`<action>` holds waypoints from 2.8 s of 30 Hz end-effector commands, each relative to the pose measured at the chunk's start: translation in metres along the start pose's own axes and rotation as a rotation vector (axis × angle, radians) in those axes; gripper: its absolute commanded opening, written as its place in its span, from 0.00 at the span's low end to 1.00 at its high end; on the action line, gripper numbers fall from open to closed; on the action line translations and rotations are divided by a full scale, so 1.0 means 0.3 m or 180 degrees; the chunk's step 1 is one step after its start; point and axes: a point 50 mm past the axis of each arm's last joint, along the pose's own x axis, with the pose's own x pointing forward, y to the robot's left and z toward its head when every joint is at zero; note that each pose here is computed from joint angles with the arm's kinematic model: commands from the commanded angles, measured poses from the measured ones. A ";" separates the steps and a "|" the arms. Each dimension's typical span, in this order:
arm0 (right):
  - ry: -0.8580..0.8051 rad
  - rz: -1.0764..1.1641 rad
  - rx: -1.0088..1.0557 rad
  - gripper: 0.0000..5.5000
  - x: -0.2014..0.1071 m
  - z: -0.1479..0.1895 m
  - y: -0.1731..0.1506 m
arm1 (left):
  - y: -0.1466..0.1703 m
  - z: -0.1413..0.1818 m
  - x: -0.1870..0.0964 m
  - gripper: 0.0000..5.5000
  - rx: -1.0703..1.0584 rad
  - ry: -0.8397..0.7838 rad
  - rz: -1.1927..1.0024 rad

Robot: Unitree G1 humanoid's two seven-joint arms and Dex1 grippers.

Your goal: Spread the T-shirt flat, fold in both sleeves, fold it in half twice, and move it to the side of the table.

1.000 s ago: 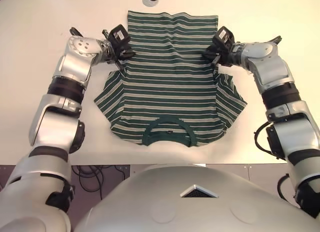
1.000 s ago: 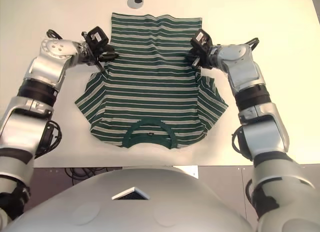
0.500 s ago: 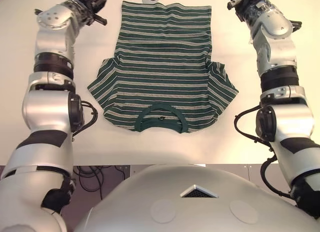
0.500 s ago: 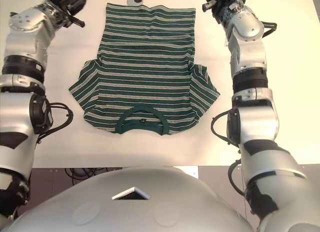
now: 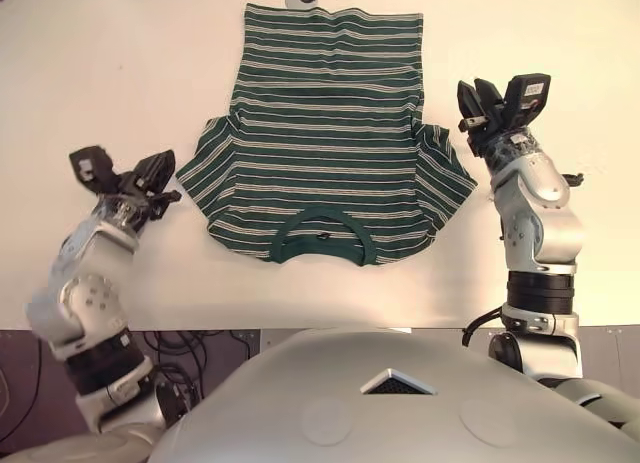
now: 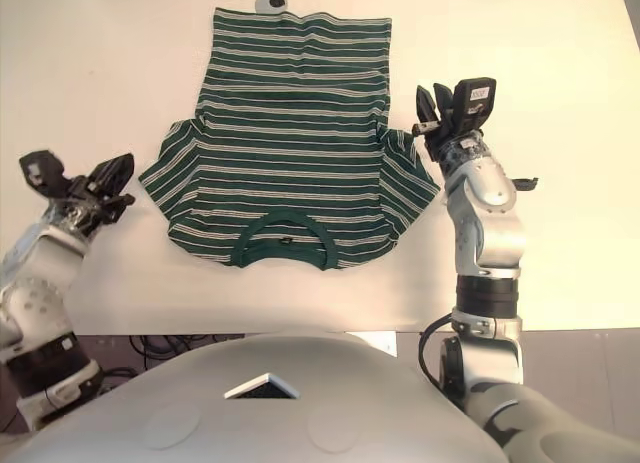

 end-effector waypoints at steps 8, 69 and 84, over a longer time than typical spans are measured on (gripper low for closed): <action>0.0077 0.0067 -0.0005 0.23 -0.012 0.002 0.020 | -0.009 -0.089 0.012 0.21 -0.0729 0.0210 0.0292; 0.0025 0.0142 -0.0112 0.24 0.031 0.001 0.027 | -0.345 -0.106 0.080 0.08 0.0959 0.0722 -0.0906; 0.0939 0.0545 0.0603 0.36 -0.133 0.003 -0.081 | -0.352 0.049 0.040 0.27 0.0487 -0.0244 -0.0835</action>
